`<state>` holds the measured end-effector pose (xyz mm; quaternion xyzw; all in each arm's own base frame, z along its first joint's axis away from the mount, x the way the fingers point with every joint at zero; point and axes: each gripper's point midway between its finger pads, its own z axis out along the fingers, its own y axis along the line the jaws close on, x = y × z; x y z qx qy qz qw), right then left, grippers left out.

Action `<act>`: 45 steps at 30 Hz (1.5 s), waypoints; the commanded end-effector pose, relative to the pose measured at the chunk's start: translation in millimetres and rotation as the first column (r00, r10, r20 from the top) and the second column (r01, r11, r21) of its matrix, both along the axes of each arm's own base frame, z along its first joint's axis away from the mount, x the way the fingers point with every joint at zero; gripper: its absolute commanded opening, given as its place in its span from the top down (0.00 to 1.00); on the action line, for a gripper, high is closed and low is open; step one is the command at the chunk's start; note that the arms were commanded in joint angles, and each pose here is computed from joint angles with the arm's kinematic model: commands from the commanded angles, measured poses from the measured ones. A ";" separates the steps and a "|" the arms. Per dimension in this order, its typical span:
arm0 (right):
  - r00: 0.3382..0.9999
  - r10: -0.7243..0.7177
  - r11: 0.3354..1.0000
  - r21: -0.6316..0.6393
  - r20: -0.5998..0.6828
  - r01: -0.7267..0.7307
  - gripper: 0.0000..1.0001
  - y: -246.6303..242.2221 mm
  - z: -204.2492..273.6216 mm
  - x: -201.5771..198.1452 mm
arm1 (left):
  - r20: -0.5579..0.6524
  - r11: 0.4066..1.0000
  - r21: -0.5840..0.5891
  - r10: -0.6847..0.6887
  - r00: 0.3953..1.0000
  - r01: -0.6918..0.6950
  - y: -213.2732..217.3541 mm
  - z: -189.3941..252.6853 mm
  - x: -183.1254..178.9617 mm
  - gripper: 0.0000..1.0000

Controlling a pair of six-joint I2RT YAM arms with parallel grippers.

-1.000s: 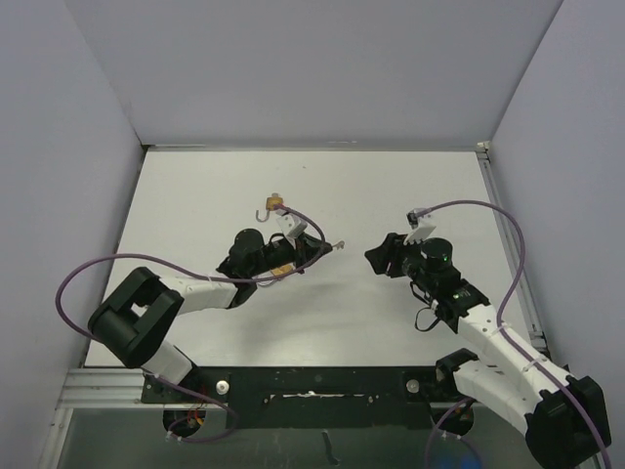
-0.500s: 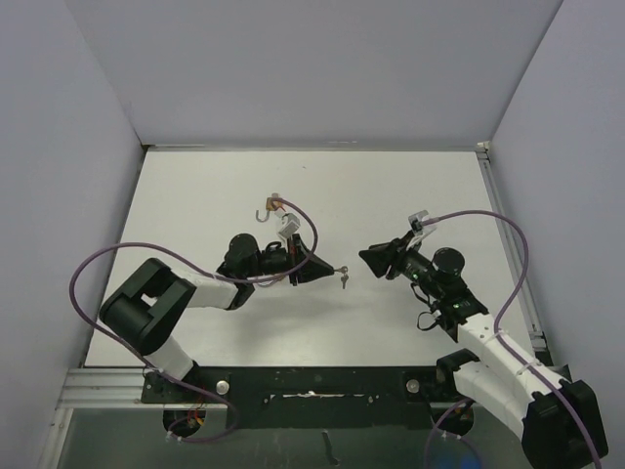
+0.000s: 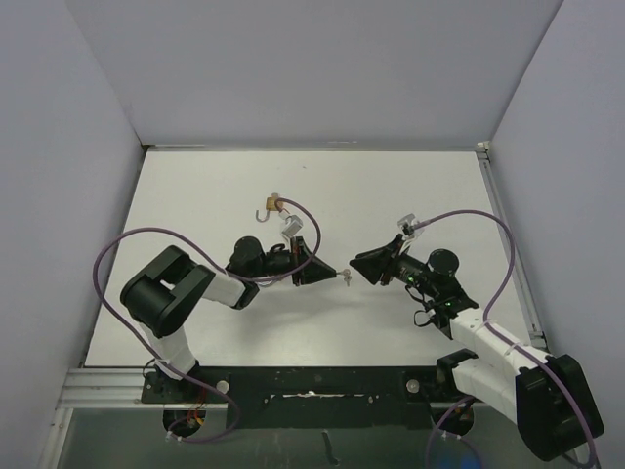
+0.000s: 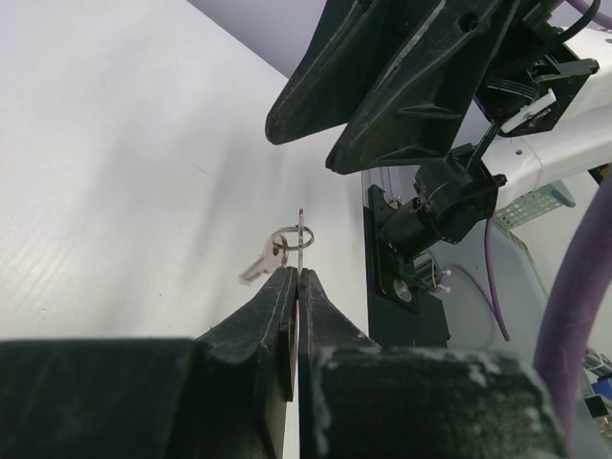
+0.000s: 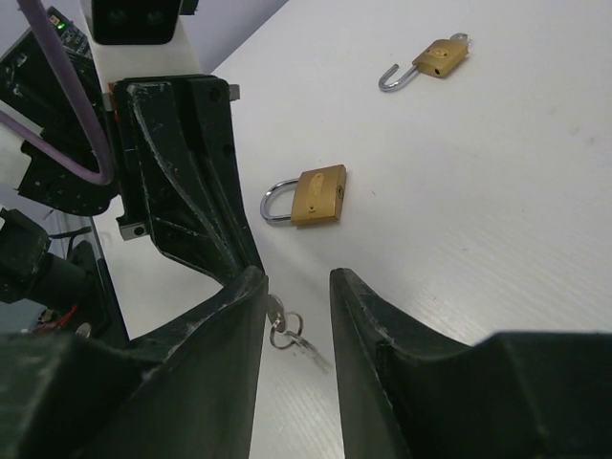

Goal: Unlock with the key

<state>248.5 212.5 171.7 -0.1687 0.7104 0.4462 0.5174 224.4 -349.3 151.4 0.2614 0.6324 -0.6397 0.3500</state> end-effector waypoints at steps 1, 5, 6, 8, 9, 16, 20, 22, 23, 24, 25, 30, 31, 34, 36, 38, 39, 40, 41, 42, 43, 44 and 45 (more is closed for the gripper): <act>0.995 0.048 0.998 0.040 0.085 -0.051 0.67 7.7 19.4 -1.3 | 0.091 0.996 -0.090 -0.012 0.996 0.020 -6.8 28.5 8.3 1.00; 0.995 0.060 0.997 0.047 0.076 -0.064 0.69 10.3 15.4 -2.3 | 0.085 0.994 -0.108 -0.016 0.996 0.025 -9.1 30.7 10.6 1.00; 0.995 0.061 0.997 0.050 0.074 -0.064 0.70 10.7 14.6 -2.1 | 0.085 0.993 -0.113 -0.016 0.996 0.026 -9.3 31.2 10.6 1.00; 0.996 0.062 0.996 0.055 0.066 -0.066 0.70 11.3 12.0 -2.0 | 0.083 0.992 -0.123 -0.010 0.997 0.020 -9.2 32.8 11.6 1.00; 0.996 0.067 0.996 0.060 0.066 -0.071 0.70 12.3 11.9 -2.7 | 0.083 0.992 -0.127 -0.012 0.996 0.023 -9.7 33.7 10.9 1.00; 0.994 0.082 0.992 0.087 0.066 -0.088 0.73 15.0 12.5 -3.9 | 0.073 0.989 -0.145 0.006 0.997 0.005 -9.5 36.9 11.5 1.00; 0.993 0.090 0.989 0.107 0.073 -0.098 0.74 16.5 15.6 -5.0 | 0.061 0.988 -0.153 0.019 0.998 -0.009 -10.6 39.3 12.6 1.00; 0.993 0.095 0.988 0.115 0.076 -0.103 0.75 17.1 16.7 -5.5 | 0.055 0.987 -0.159 0.028 0.998 -0.019 -10.3 40.8 13.0 1.00; 0.993 0.095 0.988 0.118 0.075 -0.104 0.75 17.2 16.7 -5.7 | 0.049 0.987 -0.161 0.034 0.998 -0.026 -10.4 41.4 13.5 1.00; 0.992 0.098 0.987 0.122 0.076 -0.107 0.76 17.7 17.1 -6.0 | 0.046 0.986 -0.164 0.040 0.998 -0.032 -10.4 42.1 13.9 1.00; 0.992 0.098 0.986 0.129 0.083 -0.108 0.77 17.7 18.8 -6.0 | 0.045 0.985 -0.170 0.044 0.998 -0.036 -11.1 43.8 13.3 1.00; 0.991 0.105 0.982 0.149 0.086 -0.117 0.81 18.9 21.2 -7.5 | 0.025 0.979 -0.200 0.044 0.999 -0.038 -12.3 47.2 9.8 1.00; 0.991 0.105 0.981 0.153 0.087 -0.118 0.82 18.8 21.5 -7.9 | 0.022 0.977 -0.210 0.039 0.999 -0.033 -12.8 48.2 7.9 1.00; 0.990 0.106 0.979 0.167 0.095 -0.121 0.83 18.8 24.2 -9.1 | 0.007 0.970 -0.239 0.035 0.999 -0.032 -11.9 50.8 4.7 1.00; 0.989 0.107 0.977 0.175 0.098 -0.122 0.84 18.9 25.7 -9.7 | -0.003 0.967 -0.255 0.033 0.999 -0.033 -10.8 51.4 2.8 1.00; 0.989 0.106 0.976 0.180 0.100 -0.123 0.85 19.1 26.9 -9.4 | -0.009 0.965 -0.260 0.039 0.999 -0.040 -10.2 50.8 2.7 1.00; 0.989 0.107 0.976 0.180 0.100 -0.124 0.86 19.1 26.9 -9.3 | -0.010 0.964 -0.261 0.041 0.999 -0.042 -10.4 50.7 2.4 1.00; 0.989 0.107 0.975 0.183 0.101 -0.125 0.87 19.3 27.4 -9.3 | -0.013 0.964 -0.262 0.045 0.999 -0.047 -10.1 50.3 2.7 1.00; 0.989 0.108 0.975 0.185 0.102 -0.125 0.87 19.5 27.8 -9.1 | -0.015 0.964 -0.262 0.047 0.999 -0.050 -10.2 50.0 2.6 1.00; 0.989 0.107 0.974 0.187 0.102 -0.125 0.88 19.4 28.0 -8.8 | -0.016 0.963 -0.264 0.051 0.999 -0.053 -10.1 50.2 2.8 1.00; 0.989 0.109 0.974 0.189 0.102 -0.127 0.89 19.7 28.2 -8.9 | -0.017 0.962 -0.267 0.057 0.998 -0.059 -10.0 51.0 3.5 1.00; 0.988 0.110 0.973 0.192 0.105 -0.129 0.90 20.1 29.0 -9.1 | -0.020 0.961 -0.269 0.065 0.998 -0.068 -9.5 50.7 4.3 1.00; 0.989 0.110 0.972 0.196 0.103 -0.129 0.90 20.0 29.4 -8.9 | -0.022 0.959 -0.273 0.070 0.997 -0.074 -9.2 51.3 4.7 1.00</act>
